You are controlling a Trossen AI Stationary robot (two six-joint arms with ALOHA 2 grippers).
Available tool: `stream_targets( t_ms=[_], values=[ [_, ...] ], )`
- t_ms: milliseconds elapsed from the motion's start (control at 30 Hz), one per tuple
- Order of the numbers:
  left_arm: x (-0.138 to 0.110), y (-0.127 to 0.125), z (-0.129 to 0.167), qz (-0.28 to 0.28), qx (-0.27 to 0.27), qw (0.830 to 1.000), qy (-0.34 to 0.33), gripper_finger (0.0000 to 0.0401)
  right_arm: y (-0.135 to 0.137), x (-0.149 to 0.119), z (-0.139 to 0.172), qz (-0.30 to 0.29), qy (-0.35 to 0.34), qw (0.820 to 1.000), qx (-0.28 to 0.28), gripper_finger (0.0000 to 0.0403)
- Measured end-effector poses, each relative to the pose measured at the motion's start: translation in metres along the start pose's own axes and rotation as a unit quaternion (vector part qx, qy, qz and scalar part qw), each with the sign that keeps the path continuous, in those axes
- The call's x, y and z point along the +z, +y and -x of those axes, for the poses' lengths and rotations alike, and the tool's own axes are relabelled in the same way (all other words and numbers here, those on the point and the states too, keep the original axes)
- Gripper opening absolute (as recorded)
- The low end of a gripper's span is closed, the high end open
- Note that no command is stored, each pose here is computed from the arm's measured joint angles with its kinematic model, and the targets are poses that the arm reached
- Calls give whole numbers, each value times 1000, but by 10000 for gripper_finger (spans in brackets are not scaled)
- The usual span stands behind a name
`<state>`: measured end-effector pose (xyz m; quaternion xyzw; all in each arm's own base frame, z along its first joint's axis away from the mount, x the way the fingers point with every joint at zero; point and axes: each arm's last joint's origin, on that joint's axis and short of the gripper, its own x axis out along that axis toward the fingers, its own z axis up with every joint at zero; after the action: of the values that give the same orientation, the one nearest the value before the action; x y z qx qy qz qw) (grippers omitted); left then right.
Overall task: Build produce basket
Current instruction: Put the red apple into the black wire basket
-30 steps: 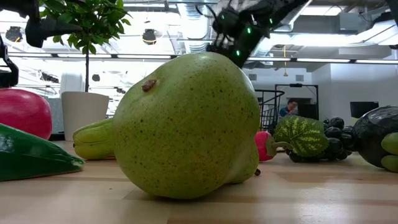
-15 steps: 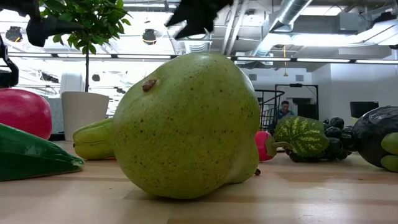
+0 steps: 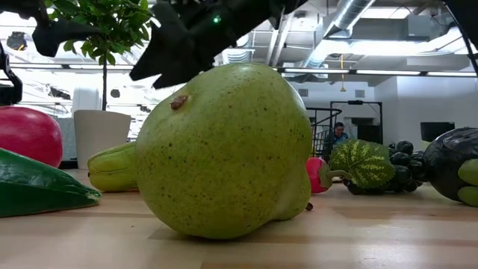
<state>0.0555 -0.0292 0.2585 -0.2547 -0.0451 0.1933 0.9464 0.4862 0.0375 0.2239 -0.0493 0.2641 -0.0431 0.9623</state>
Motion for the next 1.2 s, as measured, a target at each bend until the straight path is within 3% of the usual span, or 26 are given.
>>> stream_targets(
  t_ms=[167, 367, 533, 733, 967, 1200],
  values=[
    [-1, 0, 0, -6, -7, 1000, 7, 315, 17, -3, -10, 0, 0, 999, 46, 382],
    [-3, 1, 0, -17, -8, 1000, 12, 315, 48, 22, 2, -2, -119, 990, 79, 382],
    [-4, 0, 0, -15, -24, 999, 24, 315, 59, 31, 1, -12, -201, 977, 70, 382],
    [-4, 0, 0, -15, -26, 999, 25, 315, 75, 22, -17, -10, -201, 977, 69, 382],
    [-5, 0, 0, -19, -34, 999, 31, 315, 88, 36, -58, -2, -231, 970, 70, 382],
    [-5, 0, 0, -23, -35, 999, 32, 315, 94, 33, -88, 6, -167, 983, 73, 382]
  ],
)
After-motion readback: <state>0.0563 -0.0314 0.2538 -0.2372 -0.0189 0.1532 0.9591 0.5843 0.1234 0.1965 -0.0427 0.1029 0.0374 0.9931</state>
